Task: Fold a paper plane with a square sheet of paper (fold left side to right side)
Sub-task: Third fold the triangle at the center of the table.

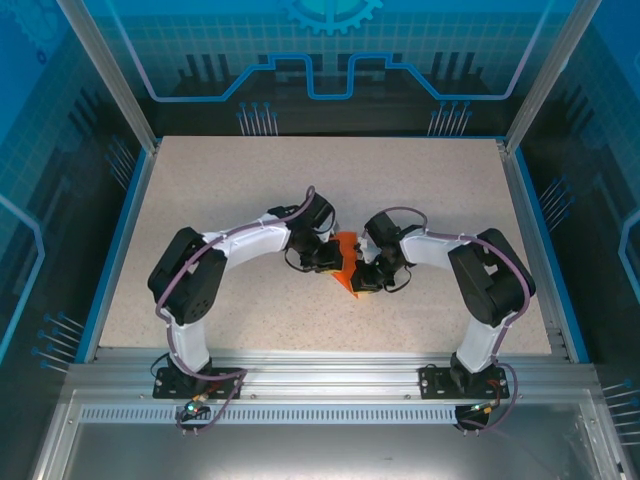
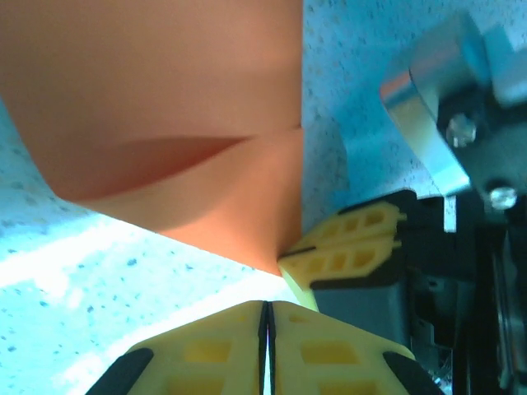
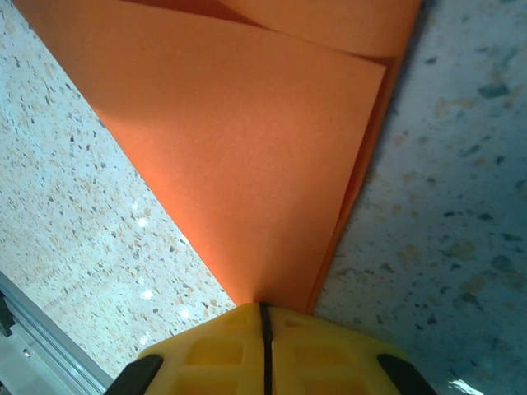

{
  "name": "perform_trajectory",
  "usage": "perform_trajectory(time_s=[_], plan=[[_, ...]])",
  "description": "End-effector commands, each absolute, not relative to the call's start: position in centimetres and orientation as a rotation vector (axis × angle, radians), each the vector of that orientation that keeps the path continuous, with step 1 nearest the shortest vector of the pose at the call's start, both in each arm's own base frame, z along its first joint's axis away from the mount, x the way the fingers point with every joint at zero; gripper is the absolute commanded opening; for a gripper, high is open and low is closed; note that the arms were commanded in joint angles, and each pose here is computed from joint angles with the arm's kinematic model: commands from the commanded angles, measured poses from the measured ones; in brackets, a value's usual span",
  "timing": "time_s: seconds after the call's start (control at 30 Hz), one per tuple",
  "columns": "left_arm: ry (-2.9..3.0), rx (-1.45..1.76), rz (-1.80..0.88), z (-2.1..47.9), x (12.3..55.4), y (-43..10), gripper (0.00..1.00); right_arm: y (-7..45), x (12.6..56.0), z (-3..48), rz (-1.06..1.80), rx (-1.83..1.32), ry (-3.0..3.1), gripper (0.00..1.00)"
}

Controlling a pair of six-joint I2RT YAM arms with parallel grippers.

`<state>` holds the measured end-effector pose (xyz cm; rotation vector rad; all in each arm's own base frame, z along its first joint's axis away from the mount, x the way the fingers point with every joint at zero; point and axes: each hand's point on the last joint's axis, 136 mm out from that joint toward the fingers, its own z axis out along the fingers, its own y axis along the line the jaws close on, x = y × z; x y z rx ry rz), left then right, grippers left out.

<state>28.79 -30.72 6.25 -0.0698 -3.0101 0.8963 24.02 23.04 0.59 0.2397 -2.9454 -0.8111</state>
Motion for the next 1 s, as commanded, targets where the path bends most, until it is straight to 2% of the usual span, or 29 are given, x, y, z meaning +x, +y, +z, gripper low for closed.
perform_trajectory(time_s=[0.0, 0.5, 0.97], plan=[[-2.959, -0.046, 0.887, 5.0, 27.2, -31.4, 0.13, 19.3, 20.5, -4.2, -0.45, 0.18, -2.895, 0.08], [-2.908, -0.029, 0.908, 2.8, 27.5, -33.4, 0.11, 19.1, 20.4, -4.2, -0.435, 0.182, -2.897, 0.07], [-2.934, -0.023, 0.823, 1.1, 28.1, -32.9, 0.1, 18.8, 20.1, -4.6, -0.407, 0.188, -2.89, 0.08]])
